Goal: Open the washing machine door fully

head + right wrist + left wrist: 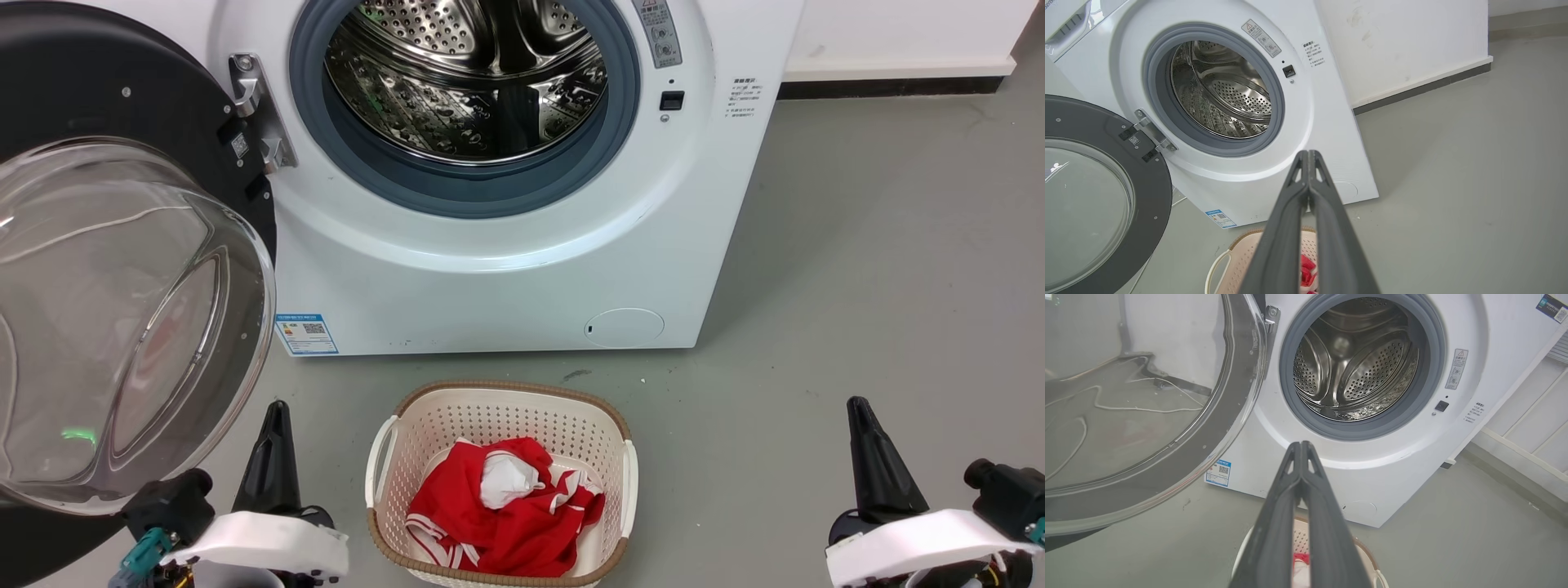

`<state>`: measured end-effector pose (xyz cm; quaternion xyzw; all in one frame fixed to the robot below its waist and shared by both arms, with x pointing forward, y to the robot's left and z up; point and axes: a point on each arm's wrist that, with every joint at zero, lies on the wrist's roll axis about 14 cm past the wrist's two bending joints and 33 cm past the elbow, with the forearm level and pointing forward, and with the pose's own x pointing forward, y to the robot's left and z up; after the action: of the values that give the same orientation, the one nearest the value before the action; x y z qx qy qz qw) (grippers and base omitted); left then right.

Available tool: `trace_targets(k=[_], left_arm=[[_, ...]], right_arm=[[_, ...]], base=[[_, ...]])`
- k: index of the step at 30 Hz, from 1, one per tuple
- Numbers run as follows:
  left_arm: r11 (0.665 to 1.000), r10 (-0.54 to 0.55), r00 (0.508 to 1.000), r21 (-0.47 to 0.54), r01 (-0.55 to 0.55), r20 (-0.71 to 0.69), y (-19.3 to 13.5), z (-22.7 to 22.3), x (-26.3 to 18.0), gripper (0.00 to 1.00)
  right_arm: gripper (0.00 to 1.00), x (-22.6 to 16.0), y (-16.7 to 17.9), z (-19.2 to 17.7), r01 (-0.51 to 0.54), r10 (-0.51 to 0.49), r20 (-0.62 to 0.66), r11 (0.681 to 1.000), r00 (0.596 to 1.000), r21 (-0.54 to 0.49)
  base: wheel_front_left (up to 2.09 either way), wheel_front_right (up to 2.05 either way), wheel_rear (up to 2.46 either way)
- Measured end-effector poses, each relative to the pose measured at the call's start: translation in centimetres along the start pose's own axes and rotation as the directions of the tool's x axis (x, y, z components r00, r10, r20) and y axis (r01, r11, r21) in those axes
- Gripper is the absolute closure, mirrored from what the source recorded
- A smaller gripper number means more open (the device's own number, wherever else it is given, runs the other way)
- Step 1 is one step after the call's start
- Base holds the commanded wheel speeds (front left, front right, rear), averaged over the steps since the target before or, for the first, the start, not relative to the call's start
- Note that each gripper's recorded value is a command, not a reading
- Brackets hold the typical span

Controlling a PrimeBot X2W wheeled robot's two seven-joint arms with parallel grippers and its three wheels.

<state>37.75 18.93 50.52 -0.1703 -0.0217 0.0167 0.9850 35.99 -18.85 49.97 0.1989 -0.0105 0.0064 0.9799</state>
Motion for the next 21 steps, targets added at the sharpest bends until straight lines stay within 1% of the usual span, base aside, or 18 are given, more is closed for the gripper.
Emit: trace_targets(k=[5, 10, 21], left_arm=[[0.996, 0.013, 1.0, -0.088, -0.015, -0.016, 0.28, -0.22, 0.01, 1.0], [0.985, 0.024, 0.999, -0.172, -0.027, -0.023, 0.46, -0.18, 0.24, 1.0], [0.941, 0.041, 0.997, -0.334, -0.058, -0.058, 0.94, -0.66, 0.24, 1.0]], right_arm=[[1.0, 0.21, -0.18, 0.0, 0.011, -0.011, -0.004, 0.996, 1.0, 0.084], [1.0, 0.23, -0.45, -0.2, 0.025, -0.024, -0.013, 0.986, 1.0, 0.163], [1.0, 0.67, -0.71, -0.11, 0.042, -0.037, -0.02, 0.947, 0.999, 0.319]], base=[[0.0, 0.0, 0.0], [0.0, 0.0, 0.0], [0.0, 0.0, 0.0]])
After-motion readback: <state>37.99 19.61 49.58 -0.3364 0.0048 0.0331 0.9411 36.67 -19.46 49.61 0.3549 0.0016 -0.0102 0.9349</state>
